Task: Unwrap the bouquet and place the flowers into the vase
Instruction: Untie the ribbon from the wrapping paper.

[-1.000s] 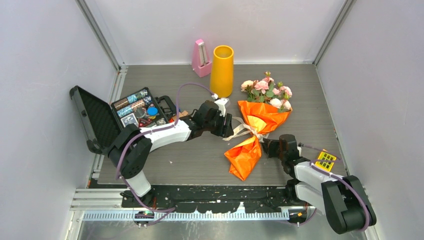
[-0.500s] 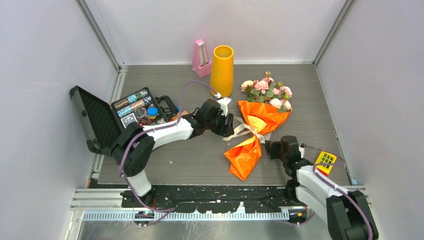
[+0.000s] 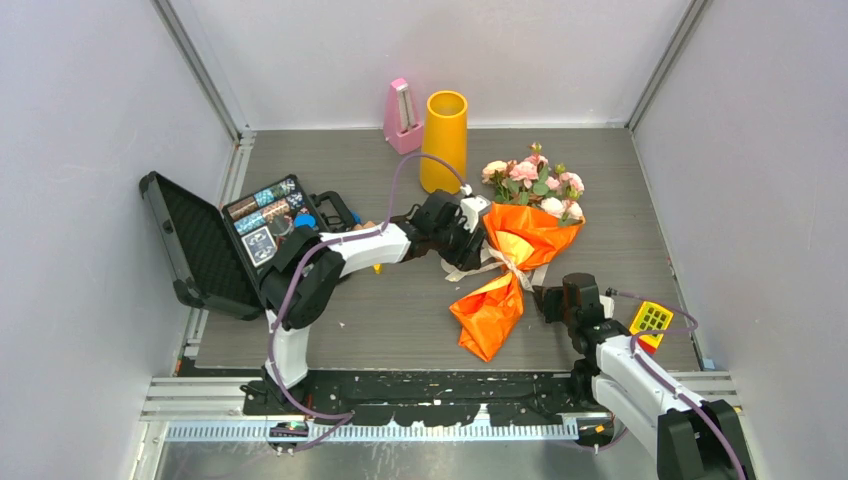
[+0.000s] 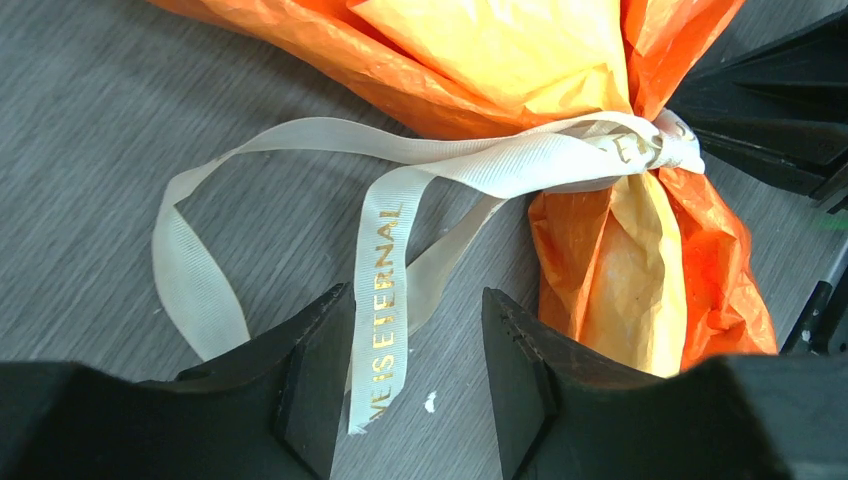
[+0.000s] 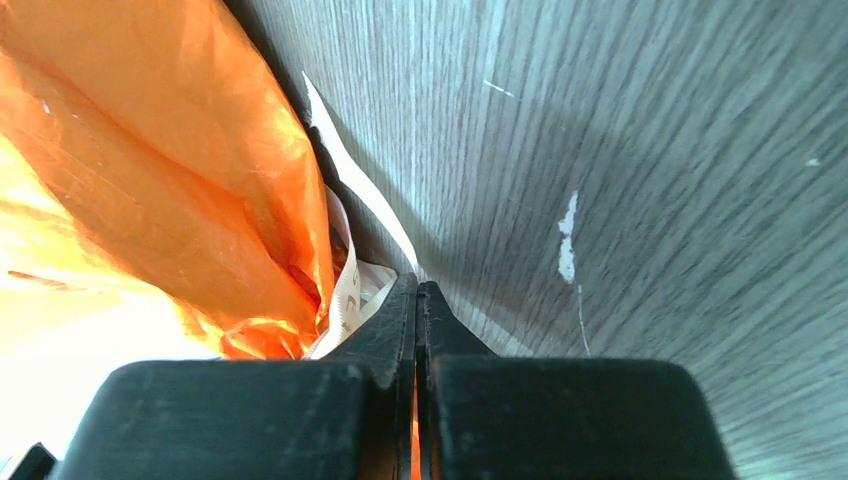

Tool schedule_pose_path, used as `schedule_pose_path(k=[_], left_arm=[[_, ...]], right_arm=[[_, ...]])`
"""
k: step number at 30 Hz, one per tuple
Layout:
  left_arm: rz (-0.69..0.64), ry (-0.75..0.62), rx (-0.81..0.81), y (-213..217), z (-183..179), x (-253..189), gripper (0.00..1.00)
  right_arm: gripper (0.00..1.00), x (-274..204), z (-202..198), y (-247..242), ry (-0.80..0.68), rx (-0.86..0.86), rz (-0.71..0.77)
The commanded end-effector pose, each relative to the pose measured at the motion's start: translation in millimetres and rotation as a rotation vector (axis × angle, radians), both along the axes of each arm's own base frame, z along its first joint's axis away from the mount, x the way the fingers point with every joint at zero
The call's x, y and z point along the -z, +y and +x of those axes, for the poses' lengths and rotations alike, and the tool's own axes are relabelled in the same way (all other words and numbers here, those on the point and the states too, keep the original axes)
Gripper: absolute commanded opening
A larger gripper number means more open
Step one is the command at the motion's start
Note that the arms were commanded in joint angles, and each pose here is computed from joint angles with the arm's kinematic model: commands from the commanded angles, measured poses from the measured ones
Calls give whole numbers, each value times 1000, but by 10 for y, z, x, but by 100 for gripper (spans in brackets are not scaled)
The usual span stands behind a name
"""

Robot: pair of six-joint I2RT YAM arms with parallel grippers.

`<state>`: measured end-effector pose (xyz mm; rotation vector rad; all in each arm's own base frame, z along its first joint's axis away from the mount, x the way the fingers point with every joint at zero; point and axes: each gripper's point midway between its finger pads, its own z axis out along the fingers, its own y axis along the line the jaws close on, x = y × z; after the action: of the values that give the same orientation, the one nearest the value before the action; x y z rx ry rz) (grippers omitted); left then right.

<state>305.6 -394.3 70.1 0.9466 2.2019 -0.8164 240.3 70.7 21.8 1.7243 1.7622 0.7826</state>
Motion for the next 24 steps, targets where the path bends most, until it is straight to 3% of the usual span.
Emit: schedule_pose_path(k=[1,24], left_arm=[[-49,3,61,-101,33,-98,51],[-42,72,66,-94,145,196,49]], right_arm=[[0,-136,109,-43,-33,14,-31],[0,-153,128,-30,-36,9,-31]])
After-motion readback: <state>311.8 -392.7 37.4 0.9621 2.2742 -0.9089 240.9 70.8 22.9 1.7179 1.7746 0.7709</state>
